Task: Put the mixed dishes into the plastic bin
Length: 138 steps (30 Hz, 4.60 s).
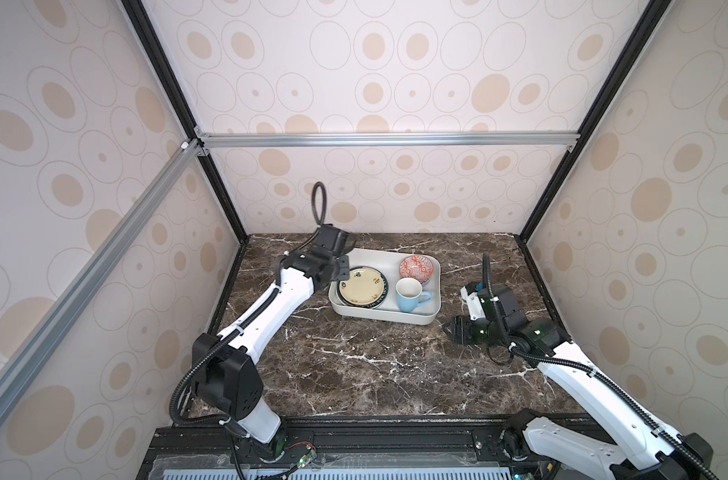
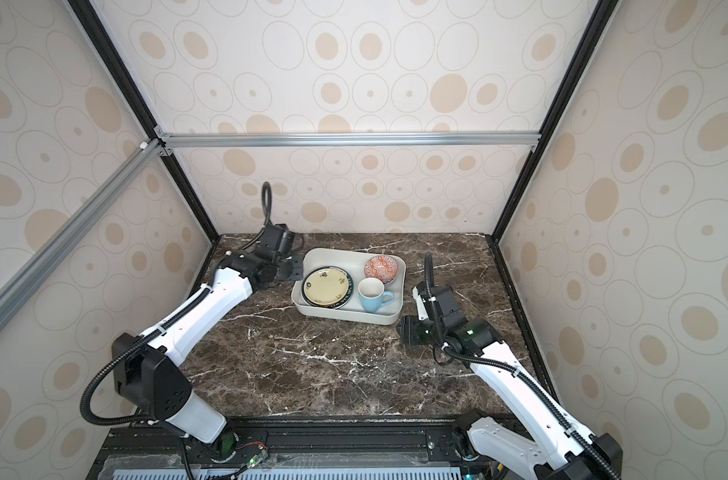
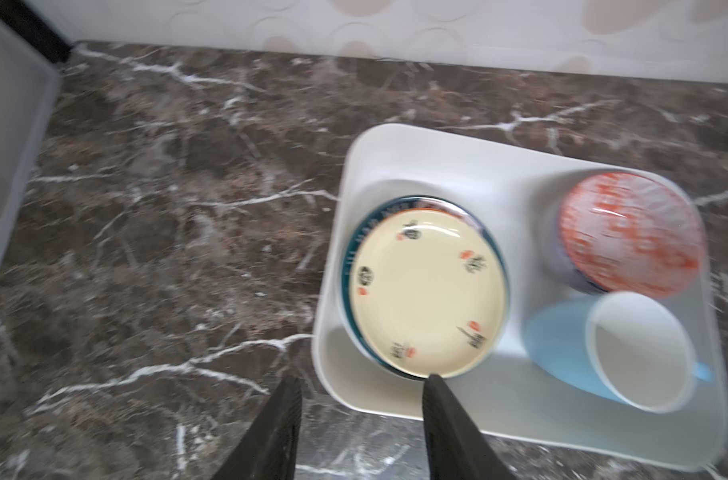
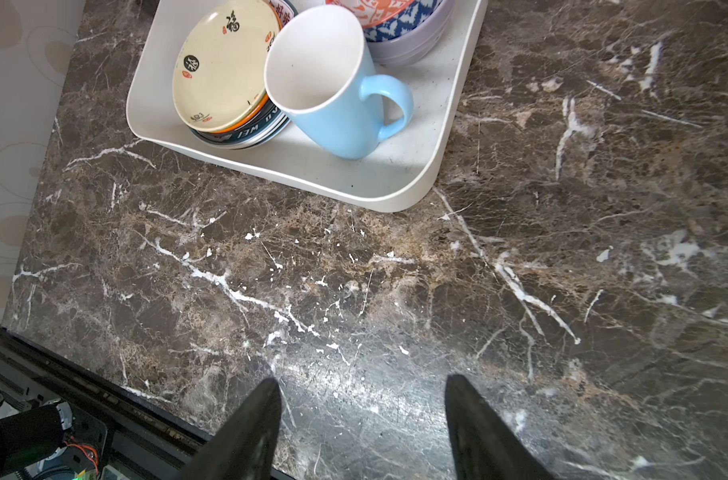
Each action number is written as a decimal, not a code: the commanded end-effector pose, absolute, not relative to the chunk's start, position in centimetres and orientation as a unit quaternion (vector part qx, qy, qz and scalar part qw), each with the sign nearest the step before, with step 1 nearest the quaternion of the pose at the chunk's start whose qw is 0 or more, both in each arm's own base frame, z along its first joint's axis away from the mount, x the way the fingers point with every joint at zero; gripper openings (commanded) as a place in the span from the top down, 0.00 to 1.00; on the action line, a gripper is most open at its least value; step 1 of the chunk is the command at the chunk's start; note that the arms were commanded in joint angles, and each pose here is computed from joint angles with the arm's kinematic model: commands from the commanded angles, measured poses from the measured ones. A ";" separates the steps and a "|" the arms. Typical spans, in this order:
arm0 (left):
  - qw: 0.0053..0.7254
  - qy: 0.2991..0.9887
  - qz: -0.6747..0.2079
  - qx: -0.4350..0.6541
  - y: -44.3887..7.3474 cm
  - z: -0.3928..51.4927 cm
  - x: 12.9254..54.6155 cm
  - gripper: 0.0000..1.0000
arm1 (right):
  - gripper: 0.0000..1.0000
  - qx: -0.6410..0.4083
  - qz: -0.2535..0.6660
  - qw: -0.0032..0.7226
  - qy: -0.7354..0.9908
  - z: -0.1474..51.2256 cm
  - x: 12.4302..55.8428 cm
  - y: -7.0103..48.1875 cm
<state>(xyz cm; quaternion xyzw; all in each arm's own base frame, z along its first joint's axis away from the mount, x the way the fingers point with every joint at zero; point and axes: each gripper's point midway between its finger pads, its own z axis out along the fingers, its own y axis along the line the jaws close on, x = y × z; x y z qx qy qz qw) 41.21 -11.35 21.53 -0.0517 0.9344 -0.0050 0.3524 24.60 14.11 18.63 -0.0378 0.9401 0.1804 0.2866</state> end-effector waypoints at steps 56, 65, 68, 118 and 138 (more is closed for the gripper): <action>0.229 0.973 -0.023 -0.023 -7.7 7.5 39.4 0.93 | 0.35 -0.036 0.141 0.219 0.965 16.4 30.2 16.6; 0.238 0.967 -0.083 -0.026 -9.8 9.0 38.1 0.89 | 0.35 -0.038 0.142 0.241 0.959 17.4 30.3 16.4; 0.238 0.968 -0.080 -0.024 -9.8 9.2 37.8 0.67 | 0.34 -0.041 0.141 0.247 0.958 17.9 30.3 16.2; 0.653 0.753 0.068 -0.052 3.0 13.3 38.8 0.01 | 0.00 -0.030 -0.019 0.496 0.868 13.0 41.8 4.2; 0.681 0.728 0.062 -0.048 2.7 13.3 37.0 0.01 | 0.00 -0.033 -0.010 0.544 0.838 10.9 37.5 3.7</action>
